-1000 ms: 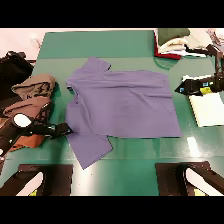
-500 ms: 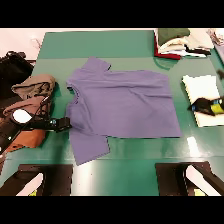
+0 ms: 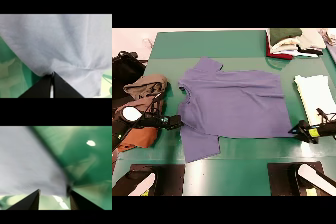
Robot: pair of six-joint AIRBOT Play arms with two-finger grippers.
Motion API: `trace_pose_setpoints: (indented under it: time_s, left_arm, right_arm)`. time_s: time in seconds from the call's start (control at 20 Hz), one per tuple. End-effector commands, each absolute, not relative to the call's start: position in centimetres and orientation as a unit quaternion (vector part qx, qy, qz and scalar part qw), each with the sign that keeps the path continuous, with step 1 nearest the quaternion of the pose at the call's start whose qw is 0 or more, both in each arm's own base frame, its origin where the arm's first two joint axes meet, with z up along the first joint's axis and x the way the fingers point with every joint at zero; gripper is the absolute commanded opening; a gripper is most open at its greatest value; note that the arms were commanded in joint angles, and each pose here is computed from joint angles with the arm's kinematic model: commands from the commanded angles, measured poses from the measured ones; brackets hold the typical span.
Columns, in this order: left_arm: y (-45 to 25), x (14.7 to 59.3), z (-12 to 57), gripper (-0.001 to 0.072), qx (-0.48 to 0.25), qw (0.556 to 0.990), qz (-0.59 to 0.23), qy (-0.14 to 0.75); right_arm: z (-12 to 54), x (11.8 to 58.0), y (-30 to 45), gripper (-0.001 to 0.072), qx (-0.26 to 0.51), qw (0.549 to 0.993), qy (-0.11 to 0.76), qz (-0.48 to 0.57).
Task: Fold the shirts.
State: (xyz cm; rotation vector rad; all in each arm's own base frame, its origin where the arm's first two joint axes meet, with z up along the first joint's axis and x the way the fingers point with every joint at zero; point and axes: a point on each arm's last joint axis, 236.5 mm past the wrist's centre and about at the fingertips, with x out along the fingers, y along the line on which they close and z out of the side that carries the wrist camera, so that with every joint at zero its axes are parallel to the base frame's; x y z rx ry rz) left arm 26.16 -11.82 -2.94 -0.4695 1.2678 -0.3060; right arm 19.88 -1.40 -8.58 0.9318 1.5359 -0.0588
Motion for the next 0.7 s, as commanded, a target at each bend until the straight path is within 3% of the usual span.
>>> trace_pose_setpoints:
  time_s: [0.0, 0.05, 0.15, 0.35, 0.5, 0.65]
  left_arm:
    - [-12.0, 26.2, -2.8, 0.0023, -0.221, 0.769, -0.142, 0.583]
    - [-12.1, 26.3, -2.6, 0.0023, -0.226, 0.768, -0.144, 0.582]
    - [-12.2, 27.0, -1.5, 0.0022, -0.225, 0.775, -0.149, 0.572]
    - [-12.7, 31.0, 8.0, 0.0021, -0.191, 0.823, -0.191, 0.5]
    - [-13.1, 33.7, 22.8, 0.0022, -0.151, 0.889, -0.234, 0.364]
    - [-13.1, 31.2, 39.4, 0.0022, -0.105, 0.941, -0.265, 0.183]
  right_arm:
    - [-10.2, 22.9, -0.4, 0.0386, 0.404, 0.651, 0.643, -0.025]
    - [-10.1, 23.6, 0.0, 0.0228, 0.384, 0.662, 0.644, -0.013]
    - [-8.2, 25.6, 0.7, 0.0044, 0.336, 0.696, 0.634, 0.023]
    - [3.4, 31.6, 0.7, 0.0017, 0.239, 0.819, 0.518, 0.07]
    - [18.9, 33.8, 0.4, 0.0017, 0.156, 0.916, 0.36, 0.088]
    - [33.6, 31.5, 0.6, 0.0017, 0.083, 0.974, 0.197, 0.079]
